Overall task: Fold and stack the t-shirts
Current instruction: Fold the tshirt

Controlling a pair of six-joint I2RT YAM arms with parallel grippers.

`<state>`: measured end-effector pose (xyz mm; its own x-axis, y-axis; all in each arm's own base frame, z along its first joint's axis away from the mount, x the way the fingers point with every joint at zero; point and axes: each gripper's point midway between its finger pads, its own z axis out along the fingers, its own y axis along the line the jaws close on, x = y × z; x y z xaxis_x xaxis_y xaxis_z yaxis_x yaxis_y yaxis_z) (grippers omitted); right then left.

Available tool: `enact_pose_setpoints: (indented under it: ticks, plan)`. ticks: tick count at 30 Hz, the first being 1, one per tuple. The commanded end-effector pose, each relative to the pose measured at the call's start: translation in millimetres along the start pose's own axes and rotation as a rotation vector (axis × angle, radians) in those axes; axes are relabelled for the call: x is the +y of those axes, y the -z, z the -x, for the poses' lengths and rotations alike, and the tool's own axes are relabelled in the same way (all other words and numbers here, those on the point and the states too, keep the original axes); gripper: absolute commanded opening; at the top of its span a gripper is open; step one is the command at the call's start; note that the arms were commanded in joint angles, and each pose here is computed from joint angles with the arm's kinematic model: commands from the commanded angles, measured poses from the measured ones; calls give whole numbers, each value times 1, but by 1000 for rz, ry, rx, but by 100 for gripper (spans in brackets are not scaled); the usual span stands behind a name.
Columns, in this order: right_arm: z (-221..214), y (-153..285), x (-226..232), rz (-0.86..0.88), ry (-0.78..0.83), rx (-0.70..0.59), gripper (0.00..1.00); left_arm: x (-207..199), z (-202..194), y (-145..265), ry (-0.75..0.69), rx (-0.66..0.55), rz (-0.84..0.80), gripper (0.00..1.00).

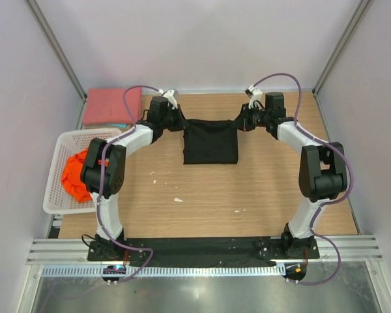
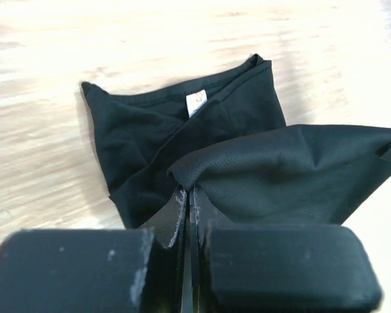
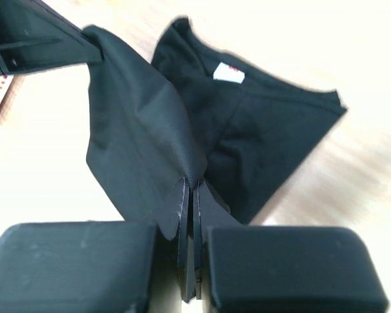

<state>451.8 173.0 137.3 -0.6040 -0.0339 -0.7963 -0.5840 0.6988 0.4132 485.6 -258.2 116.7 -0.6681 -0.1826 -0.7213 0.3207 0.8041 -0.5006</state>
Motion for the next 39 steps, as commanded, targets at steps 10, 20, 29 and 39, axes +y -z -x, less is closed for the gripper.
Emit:
enact_pose_setpoints:
  ticks: [10,20,29,39]
  plan:
    - [67,-84,-55,-52,56,-154,1,48,64,-45,99,-162,19,0]
    - [77,-134,-104,-115,17,-226,7,101,75,-96,164,-166,55,5]
    - [105,-117,-121,-236,16,-260,47,87,102,-81,55,-173,50,45]
    - [84,-101,-110,-239,-63,-156,45,67,80,-55,54,-98,3,40]
